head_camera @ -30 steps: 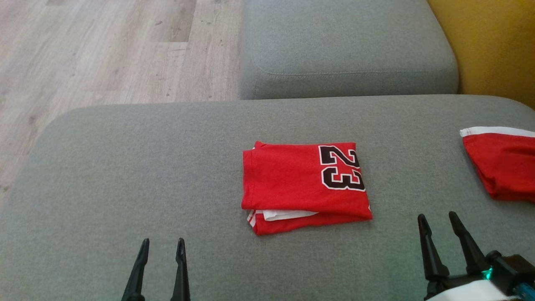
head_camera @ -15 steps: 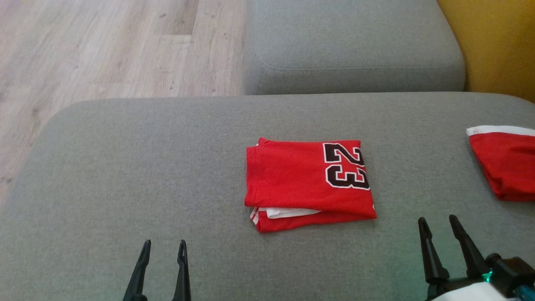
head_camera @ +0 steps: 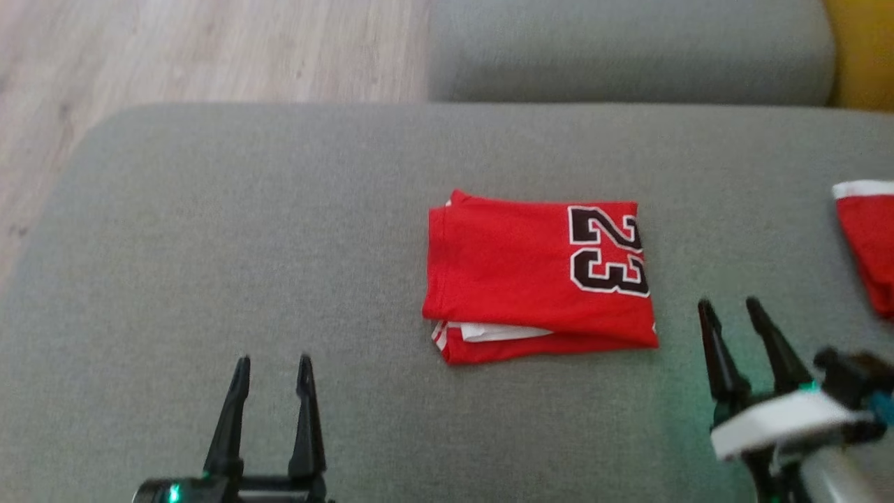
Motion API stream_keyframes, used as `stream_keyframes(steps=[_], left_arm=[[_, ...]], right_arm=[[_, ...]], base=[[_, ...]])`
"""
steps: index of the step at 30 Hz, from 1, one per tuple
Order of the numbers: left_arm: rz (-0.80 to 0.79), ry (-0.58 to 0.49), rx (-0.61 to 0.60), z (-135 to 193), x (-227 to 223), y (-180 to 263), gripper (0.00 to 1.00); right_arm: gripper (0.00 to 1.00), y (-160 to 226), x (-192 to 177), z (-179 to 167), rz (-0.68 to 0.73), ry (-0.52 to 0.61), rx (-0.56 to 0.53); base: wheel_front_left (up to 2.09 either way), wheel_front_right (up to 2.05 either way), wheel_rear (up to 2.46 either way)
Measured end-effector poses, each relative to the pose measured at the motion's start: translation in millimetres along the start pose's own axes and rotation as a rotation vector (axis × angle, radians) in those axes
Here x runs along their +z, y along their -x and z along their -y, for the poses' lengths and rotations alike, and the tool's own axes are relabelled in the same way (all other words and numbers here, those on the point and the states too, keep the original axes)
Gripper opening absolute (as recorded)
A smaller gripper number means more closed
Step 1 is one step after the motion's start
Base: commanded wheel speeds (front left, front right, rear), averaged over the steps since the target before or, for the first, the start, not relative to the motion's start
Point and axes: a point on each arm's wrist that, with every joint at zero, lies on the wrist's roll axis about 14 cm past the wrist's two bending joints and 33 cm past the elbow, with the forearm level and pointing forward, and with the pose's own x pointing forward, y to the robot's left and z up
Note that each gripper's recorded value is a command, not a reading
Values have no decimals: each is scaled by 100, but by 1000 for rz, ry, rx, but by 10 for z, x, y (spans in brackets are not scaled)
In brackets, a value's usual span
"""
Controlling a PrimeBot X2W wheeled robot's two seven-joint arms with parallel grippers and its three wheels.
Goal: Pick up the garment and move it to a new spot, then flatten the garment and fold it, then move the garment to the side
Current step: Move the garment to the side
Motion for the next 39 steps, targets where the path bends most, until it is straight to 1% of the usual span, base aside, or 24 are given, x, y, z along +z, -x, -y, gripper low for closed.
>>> stream_keyframes(steps=[4,8,13,14,16,17,18,19,20,23,28,32,39], left_arm=[[6,-22,-13,48,14,-152,100],[-16,-48,-23,72,-60,-238,100],[-33,-50,-30,96,-117,-307,100],[-33,-50,-30,96,-117,-307,100],[-43,-52,-28,90,-150,-316,100],[-51,-53,-27,89,-172,-314,100],[-57,-53,-26,88,-190,-309,100],[-61,-53,-25,89,-202,-305,100],[-65,-53,-26,93,-214,-300,100],[-69,-54,-20,89,-225,-297,100],[-67,-52,-30,131,-228,-319,100],[-78,-47,-58,213,-270,-363,100],[-89,-35,-134,437,-358,-586,100]], right_arm=[[100,-317,-73,60,-103,-42,10],[100,-565,-228,34,-237,-103,35],[100,-649,-560,20,-420,-214,37],[100,-649,-560,20,-420,-214,37],[100,-656,-659,13,-475,-246,39],[85,-669,-690,-9,-493,-261,45],[38,-689,-699,-45,-501,-279,54],[2,-711,-701,-86,-507,-294,65],[0,-734,-693,-126,-506,-307,76],[0,-762,-651,-156,-484,-331,84],[0,-760,-490,46,-433,-273,64],[0,-732,-287,380,-403,-185,26],[0,-617,215,1151,-360,-2,-87]], base=[[0,0,0],[0,0,0],[0,0,0],[0,0,0],[0,0,0],[0,0,0],[0,0,0],[0,0,0],[0,0,0],[0,0,0],[0,0,0],[0,0,0],[0,0,0]])
